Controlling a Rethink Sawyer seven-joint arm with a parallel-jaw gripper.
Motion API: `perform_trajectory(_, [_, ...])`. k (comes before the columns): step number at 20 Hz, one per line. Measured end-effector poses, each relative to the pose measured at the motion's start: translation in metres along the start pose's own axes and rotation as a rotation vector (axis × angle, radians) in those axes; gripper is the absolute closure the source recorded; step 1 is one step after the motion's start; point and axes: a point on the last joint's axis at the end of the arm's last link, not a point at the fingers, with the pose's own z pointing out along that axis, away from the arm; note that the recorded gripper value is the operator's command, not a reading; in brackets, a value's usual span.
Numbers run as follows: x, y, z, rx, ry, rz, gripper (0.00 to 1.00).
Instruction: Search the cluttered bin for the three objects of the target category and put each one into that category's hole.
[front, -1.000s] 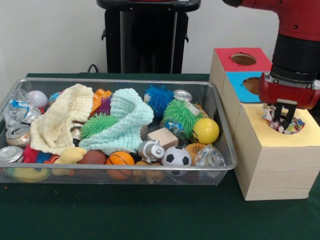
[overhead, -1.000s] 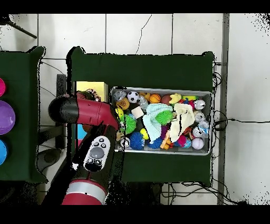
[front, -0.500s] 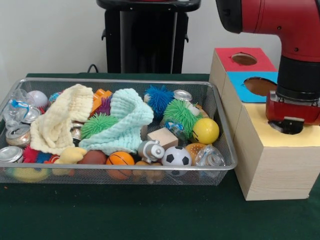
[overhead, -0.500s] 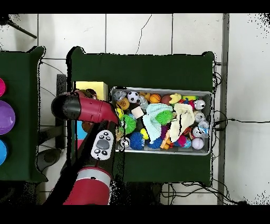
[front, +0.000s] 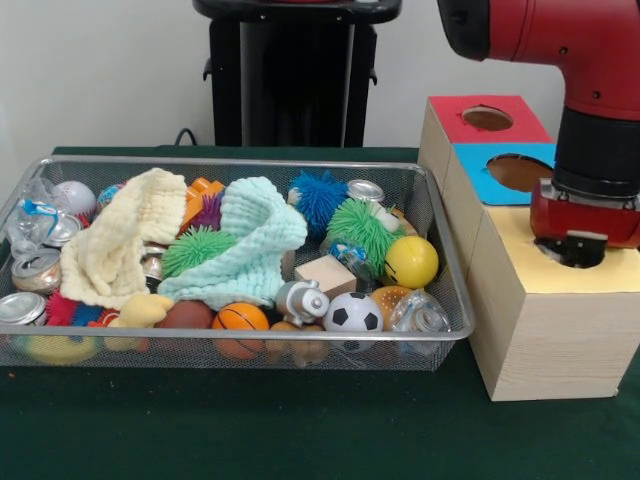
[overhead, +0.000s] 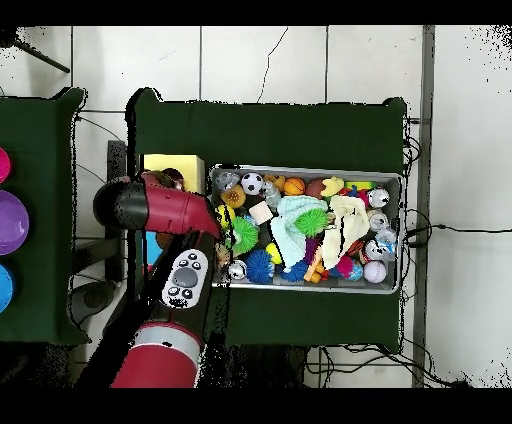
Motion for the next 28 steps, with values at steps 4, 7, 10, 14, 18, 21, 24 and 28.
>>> perform_trajectory(4, [0.004, 0.002, -0.006, 0.025, -0.012, -0.025, 1.0])
perform_trajectory(7, [0.008, 0.0, -0.015, 0.058, -0.006, -0.048, 1.0])
perform_trajectory(10, [0.01, -0.001, -0.025, 0.083, 0.02, -0.061, 1.0])
perform_trajectory(14, [0.006, -0.003, -0.036, 0.1, 0.049, -0.064, 1.0])
perform_trajectory(18, [-0.005, -0.004, -0.048, 0.106, 0.054, -0.063, 1.0])
perform_trajectory(21, [-0.011, -0.001, -0.054, 0.1, 0.047, -0.063, 1.0])
perform_trajectory(24, [-0.022, 0.003, -0.062, 0.088, 0.027, -0.061, 1.0])
perform_trajectory(28, [-0.033, 0.001, -0.067, 0.081, 0.012, -0.054, 1.0])
